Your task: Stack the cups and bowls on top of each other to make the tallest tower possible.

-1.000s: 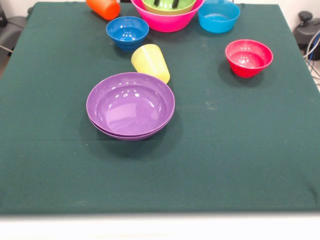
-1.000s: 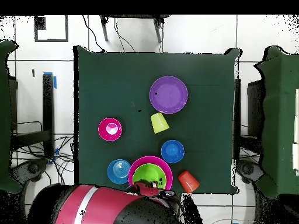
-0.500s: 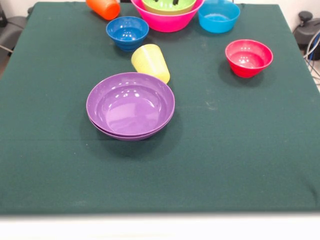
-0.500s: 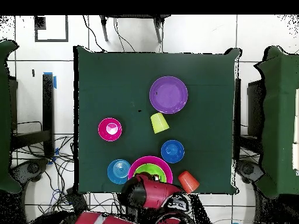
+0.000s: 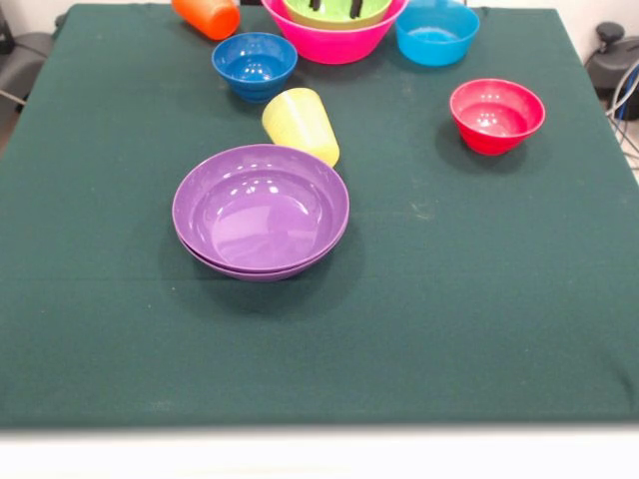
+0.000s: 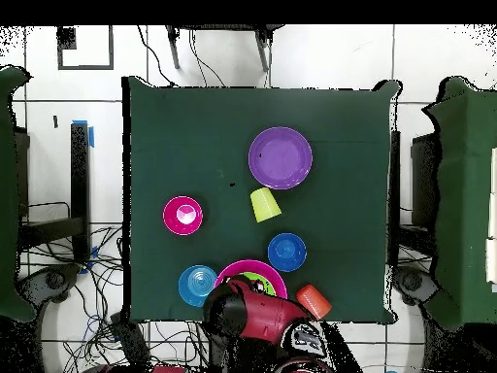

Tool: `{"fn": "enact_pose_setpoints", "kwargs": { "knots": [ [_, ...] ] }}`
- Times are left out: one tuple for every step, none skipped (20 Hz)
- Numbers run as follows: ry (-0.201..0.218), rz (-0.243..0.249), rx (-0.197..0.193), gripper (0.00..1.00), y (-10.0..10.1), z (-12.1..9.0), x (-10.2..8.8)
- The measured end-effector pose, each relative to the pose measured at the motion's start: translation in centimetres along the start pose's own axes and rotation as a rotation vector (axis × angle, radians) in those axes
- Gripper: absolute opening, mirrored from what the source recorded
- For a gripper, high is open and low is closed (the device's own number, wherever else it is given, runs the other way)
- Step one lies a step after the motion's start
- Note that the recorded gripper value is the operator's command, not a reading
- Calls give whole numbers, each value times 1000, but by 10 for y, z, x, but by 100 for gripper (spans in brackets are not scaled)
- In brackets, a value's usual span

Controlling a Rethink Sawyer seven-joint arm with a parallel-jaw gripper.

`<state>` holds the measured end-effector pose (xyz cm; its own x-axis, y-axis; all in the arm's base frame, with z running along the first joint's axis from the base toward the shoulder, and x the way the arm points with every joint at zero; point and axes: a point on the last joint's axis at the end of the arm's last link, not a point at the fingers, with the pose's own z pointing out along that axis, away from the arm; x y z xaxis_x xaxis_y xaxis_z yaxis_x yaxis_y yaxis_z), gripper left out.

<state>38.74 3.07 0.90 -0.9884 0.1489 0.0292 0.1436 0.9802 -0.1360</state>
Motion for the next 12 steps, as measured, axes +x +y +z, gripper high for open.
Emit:
{"fn": "enact_pose_setpoints", "kwargs": {
  "knots": [
    [0, 8, -3, 100, 2, 0, -1],
    [0, 26, -7, 100, 4, 0, -2],
    [0, 40, -8, 100, 5, 0, -3],
    [0, 48, -9, 100, 6, 0, -4],
    [-1, 61, -9, 100, 7, 0, -4],
    [-1, 75, -10, 100, 7, 0, -5],
    [-1, 83, -11, 100, 8, 0, -5],
    [-1, 90, -11, 100, 8, 0, -5],
    [-1, 94, -12, 100, 9, 0, -5],
    [-1, 99, -12, 100, 9, 0, -5],
    [-1, 104, -12, 100, 10, 1, -5],
    [0, 108, -12, 100, 11, 1, -5]
  ]
}}
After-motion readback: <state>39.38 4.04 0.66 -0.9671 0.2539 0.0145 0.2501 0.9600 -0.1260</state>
